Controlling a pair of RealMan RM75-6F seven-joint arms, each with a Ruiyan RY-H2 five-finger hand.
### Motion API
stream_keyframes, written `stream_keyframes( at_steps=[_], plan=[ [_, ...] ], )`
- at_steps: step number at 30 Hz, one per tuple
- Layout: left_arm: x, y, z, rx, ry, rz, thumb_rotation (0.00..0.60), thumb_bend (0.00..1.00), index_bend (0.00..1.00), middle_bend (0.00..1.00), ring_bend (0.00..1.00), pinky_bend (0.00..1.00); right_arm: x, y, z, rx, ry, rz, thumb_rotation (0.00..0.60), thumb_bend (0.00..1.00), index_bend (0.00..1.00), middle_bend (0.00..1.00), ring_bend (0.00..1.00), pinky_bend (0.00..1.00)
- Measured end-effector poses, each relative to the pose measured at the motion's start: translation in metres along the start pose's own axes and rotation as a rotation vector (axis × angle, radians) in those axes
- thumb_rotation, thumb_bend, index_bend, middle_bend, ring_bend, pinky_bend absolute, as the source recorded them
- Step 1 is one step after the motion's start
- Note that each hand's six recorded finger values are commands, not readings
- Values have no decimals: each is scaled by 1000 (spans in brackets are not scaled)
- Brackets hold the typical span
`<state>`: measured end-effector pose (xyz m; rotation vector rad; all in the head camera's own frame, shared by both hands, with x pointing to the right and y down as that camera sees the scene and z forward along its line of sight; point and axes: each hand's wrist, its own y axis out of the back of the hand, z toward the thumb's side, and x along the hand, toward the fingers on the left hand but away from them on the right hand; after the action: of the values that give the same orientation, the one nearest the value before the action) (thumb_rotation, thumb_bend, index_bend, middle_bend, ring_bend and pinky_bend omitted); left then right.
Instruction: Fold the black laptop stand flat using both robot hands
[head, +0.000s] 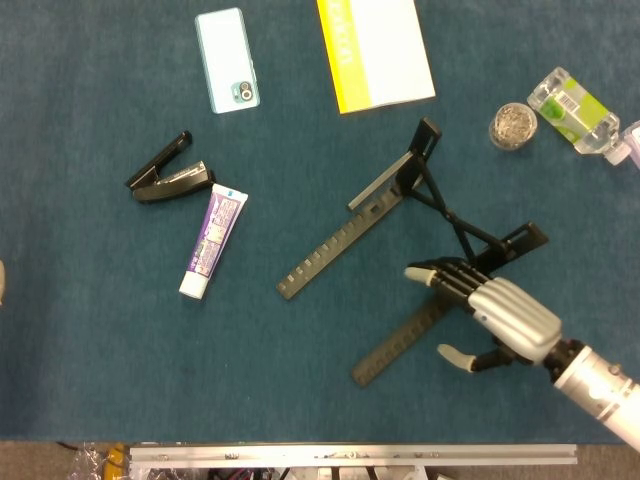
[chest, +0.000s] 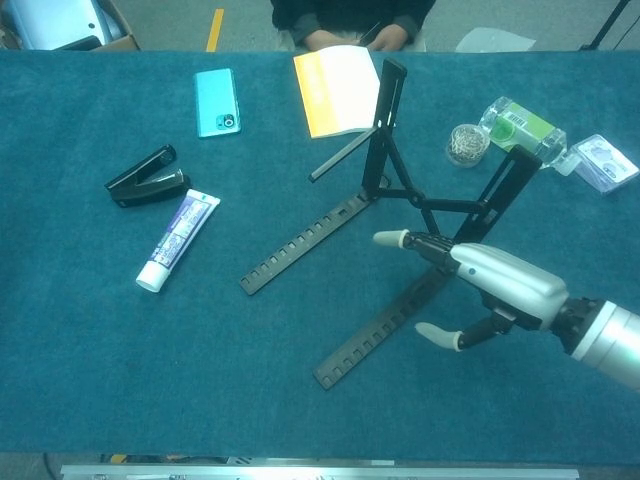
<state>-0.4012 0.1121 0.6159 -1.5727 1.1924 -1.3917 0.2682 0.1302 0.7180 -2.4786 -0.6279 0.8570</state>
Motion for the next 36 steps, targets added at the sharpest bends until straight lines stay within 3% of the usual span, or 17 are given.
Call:
stream_keyframes(
  at_steps=[7,16,26,36],
  plan=[
    [-3,3,-2,-2,3,7,600,474,146,51,47,65,-29,3,29,-2,86,-36,600,324,0,74,0,43],
    [-7,8,-7,-4,15,16,600,474,145,50,47,65,-63,28,59,-41,149,-99,600,323,0,74,0,43],
    [-8,9,-7,-5,12,16,600,474,145,50,47,65,-101,46,60,-60,127,-144,600,323,0,74,0,42],
    [-8,9,-13,-9,25,12,600,474,146,50,47,65,-136,38,40,-76,45,-122,600,323,0,75,0,41]
  ],
)
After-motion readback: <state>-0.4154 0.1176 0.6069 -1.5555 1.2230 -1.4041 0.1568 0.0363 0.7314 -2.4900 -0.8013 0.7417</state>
